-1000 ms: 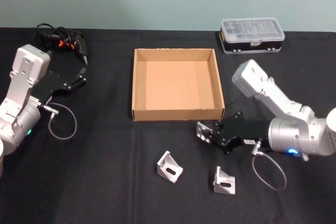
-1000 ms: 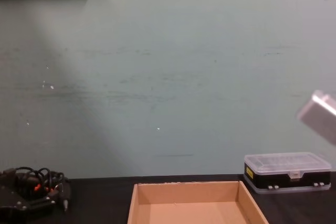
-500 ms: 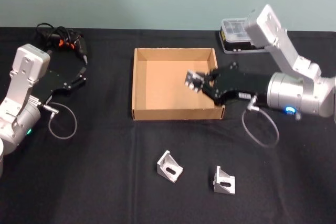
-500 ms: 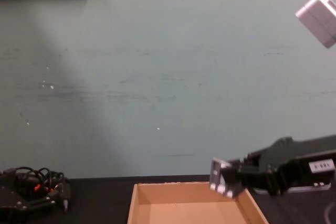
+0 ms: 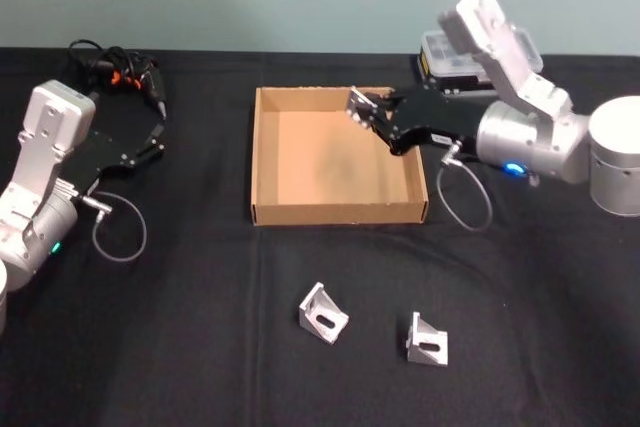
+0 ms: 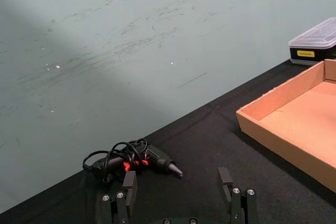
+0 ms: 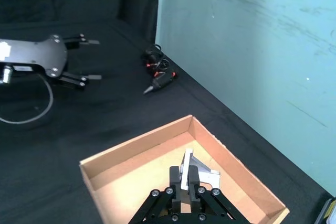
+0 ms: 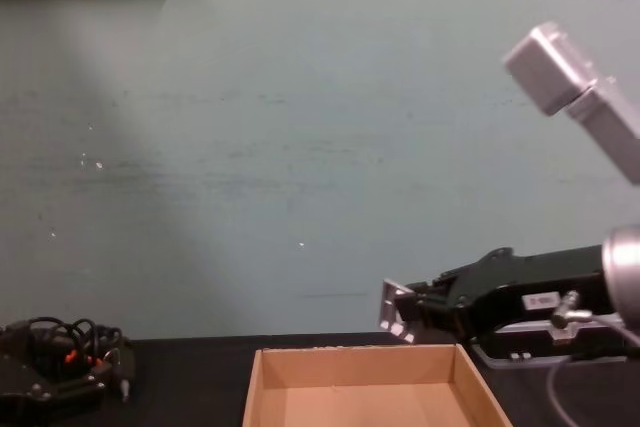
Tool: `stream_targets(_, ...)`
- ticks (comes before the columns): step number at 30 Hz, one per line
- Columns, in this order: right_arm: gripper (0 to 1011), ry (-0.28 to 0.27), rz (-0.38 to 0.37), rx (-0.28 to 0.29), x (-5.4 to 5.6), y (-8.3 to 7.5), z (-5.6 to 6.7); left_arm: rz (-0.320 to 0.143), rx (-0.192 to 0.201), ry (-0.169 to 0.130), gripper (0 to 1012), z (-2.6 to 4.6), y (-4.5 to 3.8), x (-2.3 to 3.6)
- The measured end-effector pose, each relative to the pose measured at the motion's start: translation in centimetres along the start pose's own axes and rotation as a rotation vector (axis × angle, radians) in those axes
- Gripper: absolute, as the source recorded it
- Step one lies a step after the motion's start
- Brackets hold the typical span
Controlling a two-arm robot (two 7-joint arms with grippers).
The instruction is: Use one hand to pick up the angle iron from the table and place it into the box.
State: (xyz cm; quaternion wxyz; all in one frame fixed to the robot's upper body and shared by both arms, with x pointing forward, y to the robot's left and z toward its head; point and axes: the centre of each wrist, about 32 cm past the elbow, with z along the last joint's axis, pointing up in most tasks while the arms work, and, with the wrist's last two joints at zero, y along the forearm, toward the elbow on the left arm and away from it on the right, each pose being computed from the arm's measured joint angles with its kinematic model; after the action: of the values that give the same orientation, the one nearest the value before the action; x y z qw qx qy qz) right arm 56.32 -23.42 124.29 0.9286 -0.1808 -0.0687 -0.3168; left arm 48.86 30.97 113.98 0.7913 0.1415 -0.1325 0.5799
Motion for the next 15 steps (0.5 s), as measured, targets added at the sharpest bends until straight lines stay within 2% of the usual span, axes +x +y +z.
stream_targets(4, 95, -0.006, -0.006, -0.016, 0.4, 1.4, -0.5, 0.000, 0.000, 0.000, 1000, 0.00, 0.00, 0.00)
stream_targets(15, 94, 0.002, -0.009, -0.063, 1.0, 3.0, -2.0, 0.000, 0.000, 0.000, 1000, 0.00, 0.00, 0.00)
